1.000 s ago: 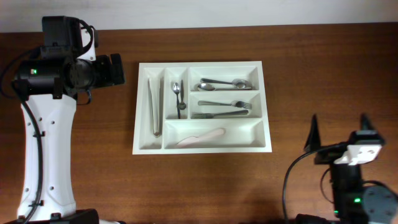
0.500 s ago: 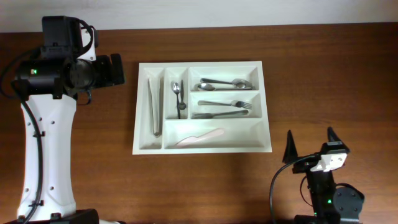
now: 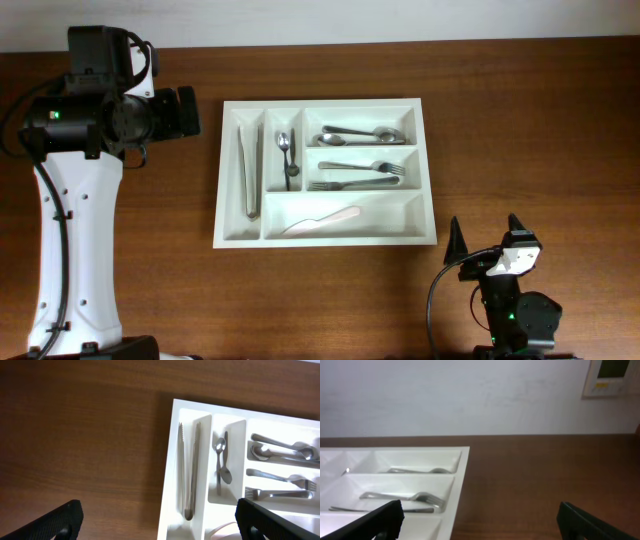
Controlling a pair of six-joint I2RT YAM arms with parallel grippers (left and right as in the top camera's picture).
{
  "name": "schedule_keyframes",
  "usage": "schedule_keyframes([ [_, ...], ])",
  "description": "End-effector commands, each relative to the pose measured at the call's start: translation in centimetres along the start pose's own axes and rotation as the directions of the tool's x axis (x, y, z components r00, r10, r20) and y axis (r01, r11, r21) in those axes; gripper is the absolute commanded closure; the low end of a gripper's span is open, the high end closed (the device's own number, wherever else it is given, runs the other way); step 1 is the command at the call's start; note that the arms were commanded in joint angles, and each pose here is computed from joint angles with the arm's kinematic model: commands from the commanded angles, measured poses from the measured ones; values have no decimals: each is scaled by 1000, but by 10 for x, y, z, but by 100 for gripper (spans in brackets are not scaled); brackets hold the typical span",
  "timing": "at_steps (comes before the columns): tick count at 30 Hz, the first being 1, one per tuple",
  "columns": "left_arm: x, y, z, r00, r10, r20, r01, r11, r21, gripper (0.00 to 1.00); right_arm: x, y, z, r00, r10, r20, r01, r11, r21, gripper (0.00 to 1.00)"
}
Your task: Pack container
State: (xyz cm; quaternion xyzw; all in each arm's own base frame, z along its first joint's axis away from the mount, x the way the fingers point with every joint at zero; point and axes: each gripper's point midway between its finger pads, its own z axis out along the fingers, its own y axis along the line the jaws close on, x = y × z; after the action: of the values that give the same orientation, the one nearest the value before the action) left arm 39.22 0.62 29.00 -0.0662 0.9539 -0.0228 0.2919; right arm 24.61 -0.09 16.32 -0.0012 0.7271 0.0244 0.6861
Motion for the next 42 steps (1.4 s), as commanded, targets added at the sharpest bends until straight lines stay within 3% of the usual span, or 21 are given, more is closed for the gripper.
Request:
schedule_keyframes([
  [1, -2, 2, -3, 1000, 7, 11, -6, 1000, -5, 1, 4, -1, 0, 1000, 8, -6, -8, 1000, 11, 1],
  [7, -2, 2, -3, 1000, 7, 11, -6, 1000, -5, 1, 4, -1, 0, 998, -59, -6, 59, 998, 10, 1],
  [42, -2, 2, -4, 1000, 6, 12, -6, 1000, -5, 1, 4, -1, 0, 998, -59, -6, 59, 998, 9, 1],
])
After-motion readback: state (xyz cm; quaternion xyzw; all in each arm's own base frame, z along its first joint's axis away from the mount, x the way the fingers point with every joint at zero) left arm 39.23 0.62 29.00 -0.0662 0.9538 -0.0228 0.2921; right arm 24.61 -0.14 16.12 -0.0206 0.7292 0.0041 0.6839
